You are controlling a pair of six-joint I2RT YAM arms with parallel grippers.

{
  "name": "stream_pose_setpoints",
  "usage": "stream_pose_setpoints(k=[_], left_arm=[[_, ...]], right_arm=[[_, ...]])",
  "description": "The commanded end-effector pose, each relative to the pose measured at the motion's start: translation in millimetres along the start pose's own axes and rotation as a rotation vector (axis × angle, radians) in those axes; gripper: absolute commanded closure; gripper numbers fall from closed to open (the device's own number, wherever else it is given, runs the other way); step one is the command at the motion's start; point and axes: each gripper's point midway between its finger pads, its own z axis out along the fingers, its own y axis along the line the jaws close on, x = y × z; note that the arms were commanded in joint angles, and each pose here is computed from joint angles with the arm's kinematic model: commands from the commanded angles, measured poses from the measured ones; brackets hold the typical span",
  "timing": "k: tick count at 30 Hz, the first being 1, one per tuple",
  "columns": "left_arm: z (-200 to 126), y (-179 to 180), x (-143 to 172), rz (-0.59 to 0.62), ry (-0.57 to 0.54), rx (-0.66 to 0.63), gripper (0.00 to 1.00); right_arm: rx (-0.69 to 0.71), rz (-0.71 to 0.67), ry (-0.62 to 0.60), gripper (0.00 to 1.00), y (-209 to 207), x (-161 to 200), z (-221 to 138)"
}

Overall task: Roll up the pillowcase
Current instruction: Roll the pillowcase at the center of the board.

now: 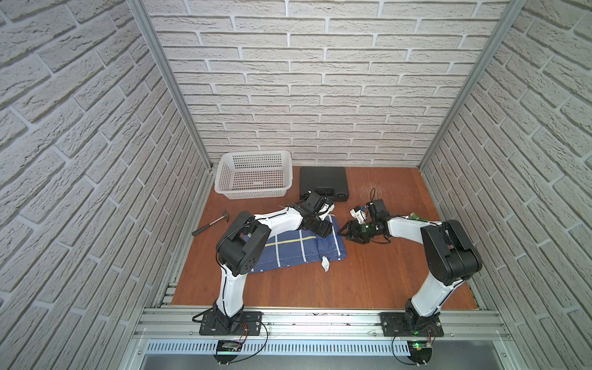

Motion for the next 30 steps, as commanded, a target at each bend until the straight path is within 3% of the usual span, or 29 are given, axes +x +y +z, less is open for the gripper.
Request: stream_pose_setpoints(k=[1, 5, 10, 16, 30], left_arm=[[-33, -10, -23, -0.008, -0.075, 0.027, 0.26], [-43, 20, -44, -0.029, -0.156, -0.043, 0.29], [-26, 63, -76, 0.012, -0.210, -0.187, 0.32], [-6, 84, -96, 0.044, -0.240, -0.259, 0.34], [29, 104, -52, 0.057, -0.037, -0.303, 0.42]], right_arm=[[0.019, 0.012, 0.013, 0.51, -9, 24, -36], [0.023, 0.078, 0.049, 0.42, -27, 64, -54], [0.000, 0.189, 0.103, 0.39, -48, 108, -47], [-0.019, 0.277, 0.128, 0.39, -67, 120, -26], [-0.141, 0.358, 0.216, 0.39, -78, 118, 21]])
